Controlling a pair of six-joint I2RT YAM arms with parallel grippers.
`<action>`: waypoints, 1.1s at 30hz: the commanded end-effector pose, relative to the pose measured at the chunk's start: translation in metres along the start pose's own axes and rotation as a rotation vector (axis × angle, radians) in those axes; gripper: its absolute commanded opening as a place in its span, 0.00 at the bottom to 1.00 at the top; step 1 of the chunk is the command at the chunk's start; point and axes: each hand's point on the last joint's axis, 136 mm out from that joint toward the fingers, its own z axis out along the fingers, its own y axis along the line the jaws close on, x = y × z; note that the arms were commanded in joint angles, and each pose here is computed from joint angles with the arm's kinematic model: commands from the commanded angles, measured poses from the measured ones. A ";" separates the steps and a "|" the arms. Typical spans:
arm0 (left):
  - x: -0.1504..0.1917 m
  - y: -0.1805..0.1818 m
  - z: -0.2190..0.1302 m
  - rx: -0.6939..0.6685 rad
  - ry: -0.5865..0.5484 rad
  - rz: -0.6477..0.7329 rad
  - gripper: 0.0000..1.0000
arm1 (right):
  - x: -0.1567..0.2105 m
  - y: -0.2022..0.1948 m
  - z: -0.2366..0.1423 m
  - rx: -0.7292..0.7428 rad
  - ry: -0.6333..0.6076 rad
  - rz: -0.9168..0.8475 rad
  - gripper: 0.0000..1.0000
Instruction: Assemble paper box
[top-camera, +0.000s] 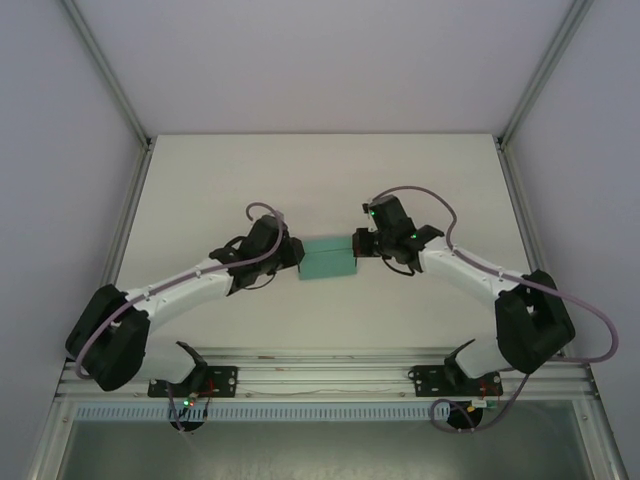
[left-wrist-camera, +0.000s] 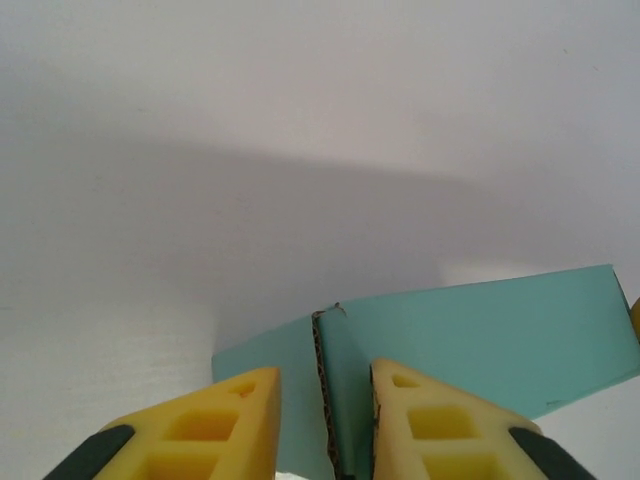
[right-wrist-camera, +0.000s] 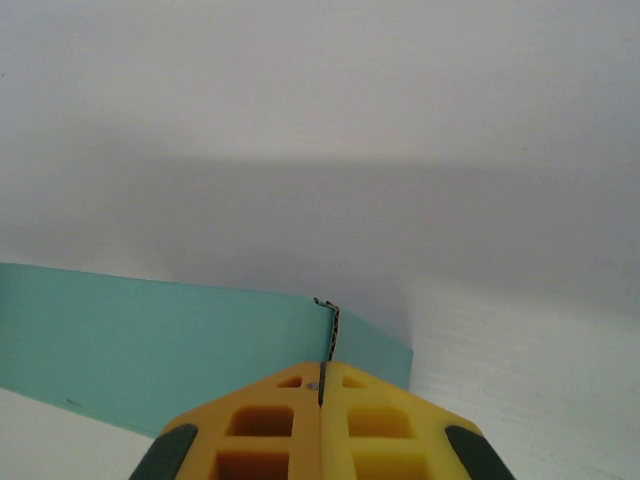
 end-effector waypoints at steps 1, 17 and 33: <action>0.063 0.059 -0.009 -0.177 0.226 0.047 0.34 | 0.125 -0.063 0.004 0.218 0.433 0.013 0.00; 0.023 0.011 -0.034 0.011 0.082 0.025 0.57 | 0.101 -0.046 -0.002 0.161 0.313 -0.025 0.00; -0.006 0.004 -0.032 0.054 0.002 -0.071 0.50 | 0.104 -0.045 0.003 0.166 0.337 -0.029 0.00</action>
